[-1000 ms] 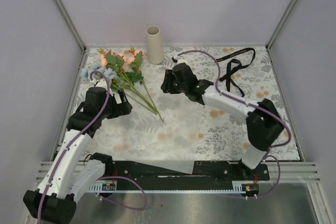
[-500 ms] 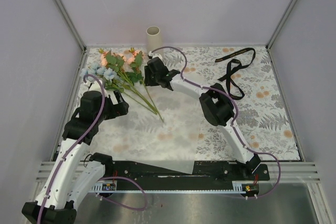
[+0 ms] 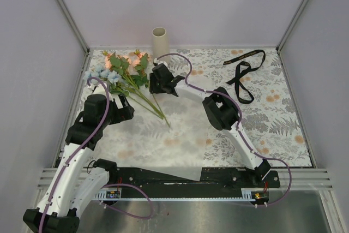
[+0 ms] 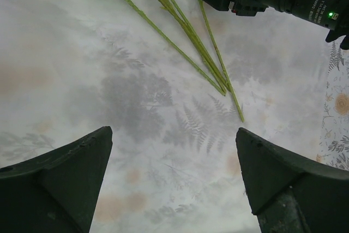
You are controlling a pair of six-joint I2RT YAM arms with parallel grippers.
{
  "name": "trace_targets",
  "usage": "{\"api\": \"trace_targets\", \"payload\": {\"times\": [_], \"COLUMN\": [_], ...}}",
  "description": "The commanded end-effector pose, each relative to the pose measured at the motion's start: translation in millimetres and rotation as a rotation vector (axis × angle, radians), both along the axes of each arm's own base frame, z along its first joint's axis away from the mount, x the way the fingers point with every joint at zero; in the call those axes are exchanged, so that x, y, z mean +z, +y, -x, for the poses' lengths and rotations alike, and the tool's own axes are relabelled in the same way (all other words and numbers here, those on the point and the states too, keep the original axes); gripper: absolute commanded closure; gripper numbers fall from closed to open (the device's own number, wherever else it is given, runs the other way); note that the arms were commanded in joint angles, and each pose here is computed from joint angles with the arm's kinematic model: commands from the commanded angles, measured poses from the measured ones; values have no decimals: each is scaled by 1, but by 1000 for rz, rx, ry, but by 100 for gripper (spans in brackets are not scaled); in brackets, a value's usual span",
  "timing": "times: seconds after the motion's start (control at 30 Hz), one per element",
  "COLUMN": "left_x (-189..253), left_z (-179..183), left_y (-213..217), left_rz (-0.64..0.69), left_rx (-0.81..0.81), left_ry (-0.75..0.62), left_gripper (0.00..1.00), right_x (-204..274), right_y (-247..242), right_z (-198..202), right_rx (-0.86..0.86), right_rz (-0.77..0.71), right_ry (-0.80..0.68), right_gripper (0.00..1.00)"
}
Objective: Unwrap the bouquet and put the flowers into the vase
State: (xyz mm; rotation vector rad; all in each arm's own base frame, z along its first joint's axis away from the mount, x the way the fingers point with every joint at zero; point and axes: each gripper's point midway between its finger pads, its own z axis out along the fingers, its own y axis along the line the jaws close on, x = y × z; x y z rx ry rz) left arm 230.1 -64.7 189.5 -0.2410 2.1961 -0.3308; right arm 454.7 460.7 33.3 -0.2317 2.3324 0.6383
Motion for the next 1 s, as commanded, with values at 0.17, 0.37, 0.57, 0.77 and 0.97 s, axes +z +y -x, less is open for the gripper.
{"api": "trace_targets", "payload": {"times": [0.17, 0.37, 0.57, 0.77, 0.97], "left_x": [8, 6, 6, 6, 5], "left_z": [-7, -7, -7, -7, -7], "left_y": [-1, -2, -1, -2, -2], "left_rz": [21, 26, 24, 27, 29], "left_rx": [12, 9, 14, 12, 12], "left_ry": [-41, -32, -31, -30, -27], "left_gripper": [1, 1, 1, 1, 3], "right_x": [7, 11, 3, 13, 32], "right_y": [11, 11, 7, 8, 13], "right_z": [-3, 1, 9, 13, 9], "right_rx": [11, -1, -21, -23, -19], "right_rz": [-75, -84, -34, -16, -54], "right_ry": [-13, -13, -11, -44, -83], "right_gripper": [59, 61, 66, 72, 89]}}
